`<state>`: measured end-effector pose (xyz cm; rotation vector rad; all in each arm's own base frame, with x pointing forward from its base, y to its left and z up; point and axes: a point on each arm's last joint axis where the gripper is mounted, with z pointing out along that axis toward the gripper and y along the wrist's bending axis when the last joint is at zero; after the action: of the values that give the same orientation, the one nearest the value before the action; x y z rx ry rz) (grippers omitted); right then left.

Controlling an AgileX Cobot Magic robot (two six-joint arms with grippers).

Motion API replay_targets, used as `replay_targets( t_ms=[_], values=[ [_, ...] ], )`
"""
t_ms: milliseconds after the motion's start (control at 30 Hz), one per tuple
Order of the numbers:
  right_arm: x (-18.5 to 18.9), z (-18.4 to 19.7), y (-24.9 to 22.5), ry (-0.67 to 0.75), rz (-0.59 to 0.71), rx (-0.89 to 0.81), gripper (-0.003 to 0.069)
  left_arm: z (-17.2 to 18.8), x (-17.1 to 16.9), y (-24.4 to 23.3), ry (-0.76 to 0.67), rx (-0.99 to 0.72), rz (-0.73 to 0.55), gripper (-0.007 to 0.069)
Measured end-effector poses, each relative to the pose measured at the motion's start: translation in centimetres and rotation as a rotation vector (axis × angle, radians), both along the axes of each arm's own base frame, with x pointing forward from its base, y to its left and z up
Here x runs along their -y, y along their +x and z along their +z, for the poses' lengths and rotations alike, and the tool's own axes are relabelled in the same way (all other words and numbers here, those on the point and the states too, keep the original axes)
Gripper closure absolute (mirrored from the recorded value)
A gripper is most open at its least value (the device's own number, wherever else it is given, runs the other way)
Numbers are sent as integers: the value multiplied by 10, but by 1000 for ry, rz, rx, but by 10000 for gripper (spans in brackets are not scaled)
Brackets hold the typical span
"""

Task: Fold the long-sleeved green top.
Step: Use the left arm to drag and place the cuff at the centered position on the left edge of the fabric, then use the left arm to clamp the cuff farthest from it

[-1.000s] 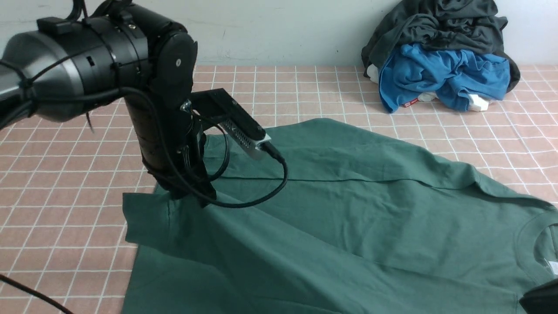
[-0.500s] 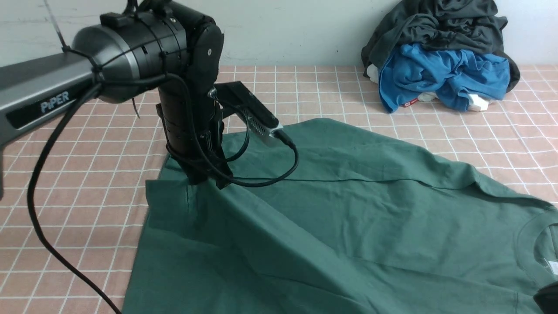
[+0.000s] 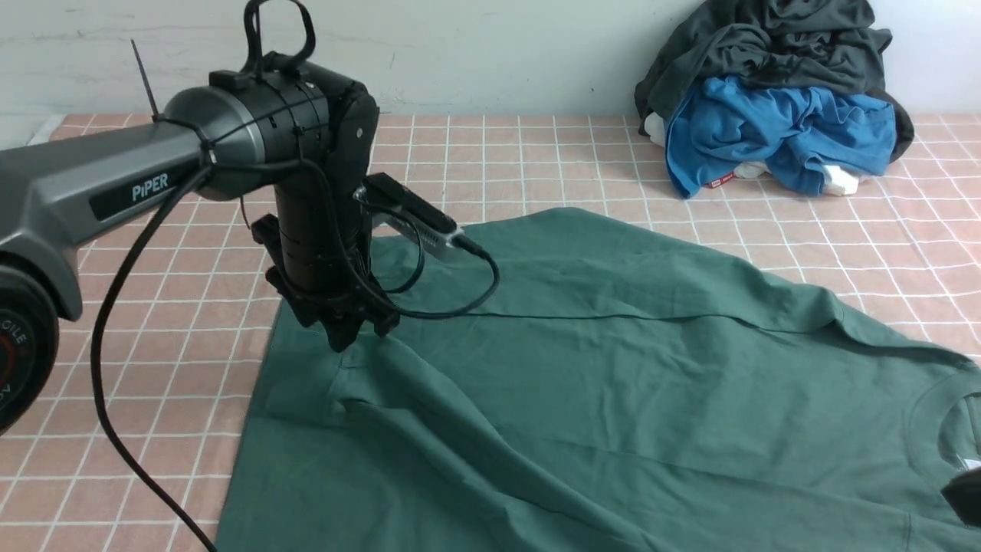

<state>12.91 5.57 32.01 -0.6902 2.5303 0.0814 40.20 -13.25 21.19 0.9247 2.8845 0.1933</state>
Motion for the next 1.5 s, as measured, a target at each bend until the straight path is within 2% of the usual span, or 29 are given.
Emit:
replay_targets(
  t_ms=[67,167,300,433,600,800,1000,1267,1500],
  values=[
    [-2,1,14,-28,-30,5,674,12,-12,11,-45,41,77,224],
    [-7,3,31,-53,-45,16,674,24,-26,25,-114,81,154,195],
    [-17,7,54,-52,-47,26,674,24,-49,44,-218,135,252,191],
    [-25,3,73,-63,-45,1,674,1,-65,61,-275,150,321,191],
    [-31,-9,85,-87,-42,-50,674,-31,-67,71,-278,133,340,191],
    [-34,-19,92,-106,-41,-88,674,-48,-64,78,-304,139,354,191],
    [-35,-20,94,-107,-41,-90,674,-50,-63,80,-309,158,354,191],
    [-35,-19,94,-107,-38,-86,674,-50,-64,80,-303,165,356,260],
    [-35,-19,94,-107,-38,-86,674,-50,-66,81,-284,176,347,263]
  ],
)
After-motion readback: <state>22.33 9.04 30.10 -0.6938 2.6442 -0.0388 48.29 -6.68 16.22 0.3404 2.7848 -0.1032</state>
